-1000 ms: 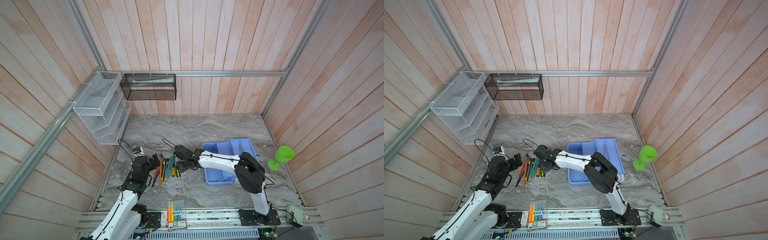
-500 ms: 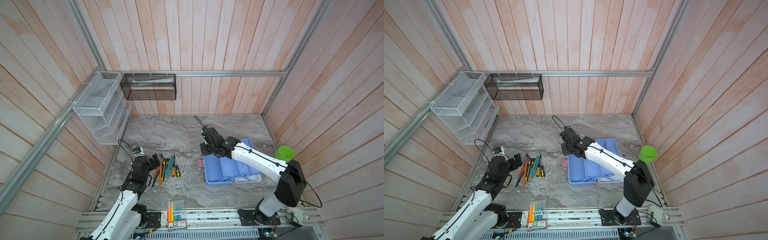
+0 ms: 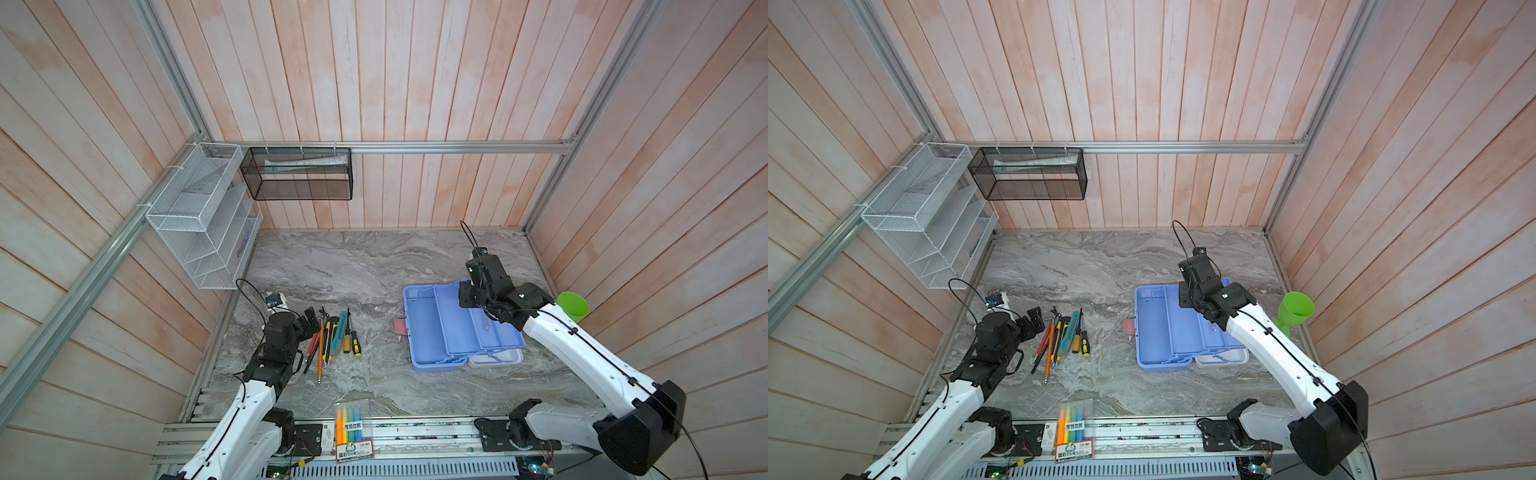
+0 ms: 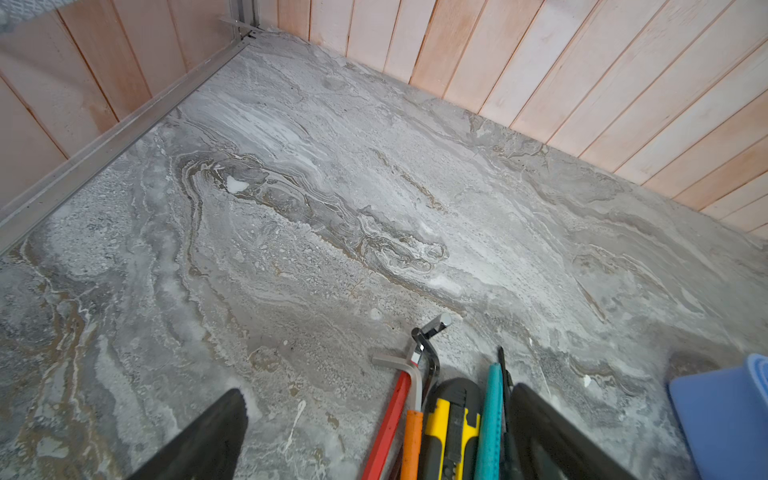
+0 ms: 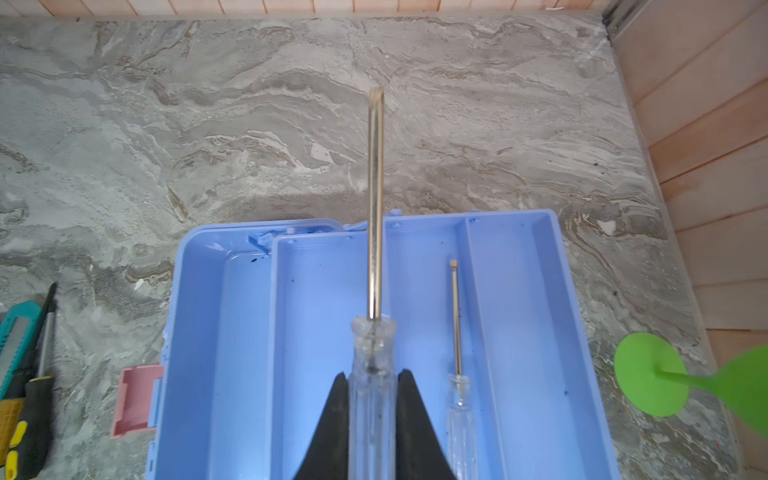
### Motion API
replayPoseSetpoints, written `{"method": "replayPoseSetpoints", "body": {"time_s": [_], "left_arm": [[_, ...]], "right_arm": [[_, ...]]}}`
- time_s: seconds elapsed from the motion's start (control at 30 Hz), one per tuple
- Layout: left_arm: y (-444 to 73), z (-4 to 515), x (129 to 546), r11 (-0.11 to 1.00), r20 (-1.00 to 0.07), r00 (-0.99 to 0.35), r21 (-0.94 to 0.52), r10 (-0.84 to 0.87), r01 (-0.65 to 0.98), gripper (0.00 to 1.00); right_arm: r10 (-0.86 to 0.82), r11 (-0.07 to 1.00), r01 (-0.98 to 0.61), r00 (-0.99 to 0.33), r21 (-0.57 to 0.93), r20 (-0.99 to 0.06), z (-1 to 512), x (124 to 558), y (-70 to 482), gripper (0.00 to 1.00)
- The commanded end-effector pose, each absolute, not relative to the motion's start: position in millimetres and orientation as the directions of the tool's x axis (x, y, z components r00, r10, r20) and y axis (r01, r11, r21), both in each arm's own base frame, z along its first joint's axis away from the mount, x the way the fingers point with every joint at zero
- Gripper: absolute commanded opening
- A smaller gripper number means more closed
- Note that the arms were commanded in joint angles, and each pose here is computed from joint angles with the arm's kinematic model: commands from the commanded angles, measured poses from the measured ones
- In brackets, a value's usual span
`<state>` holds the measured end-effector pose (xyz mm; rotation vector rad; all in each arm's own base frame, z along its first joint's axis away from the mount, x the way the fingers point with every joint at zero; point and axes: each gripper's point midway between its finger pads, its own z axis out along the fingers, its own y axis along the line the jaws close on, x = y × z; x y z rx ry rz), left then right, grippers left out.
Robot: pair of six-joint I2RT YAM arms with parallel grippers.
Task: Pack the tool kit
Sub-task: 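Carry the clear screwdriver over the blue tray and release it with the right gripper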
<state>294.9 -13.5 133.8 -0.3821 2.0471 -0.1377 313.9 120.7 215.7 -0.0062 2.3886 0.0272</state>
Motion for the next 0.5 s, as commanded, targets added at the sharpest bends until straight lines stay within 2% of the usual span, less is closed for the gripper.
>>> {"method": "replayPoseSetpoints", "body": {"time_s": [0.0,0.47], "left_arm": [[-13,134,294,0.942,-0.834,-0.442,-0.263,-0.331,-0.209,1.00],[-13,134,294,0.942,-0.834,-0.442,-0.263,-0.330,-0.209,1.00]], "right_arm": [[-0.004,0.999,0.020,-0.773,-0.030,-0.634,194,305,100,0.00],[0.005,0.997,0.047,-0.831,-0.062,-0.557,154,290,86,0.00]]}}
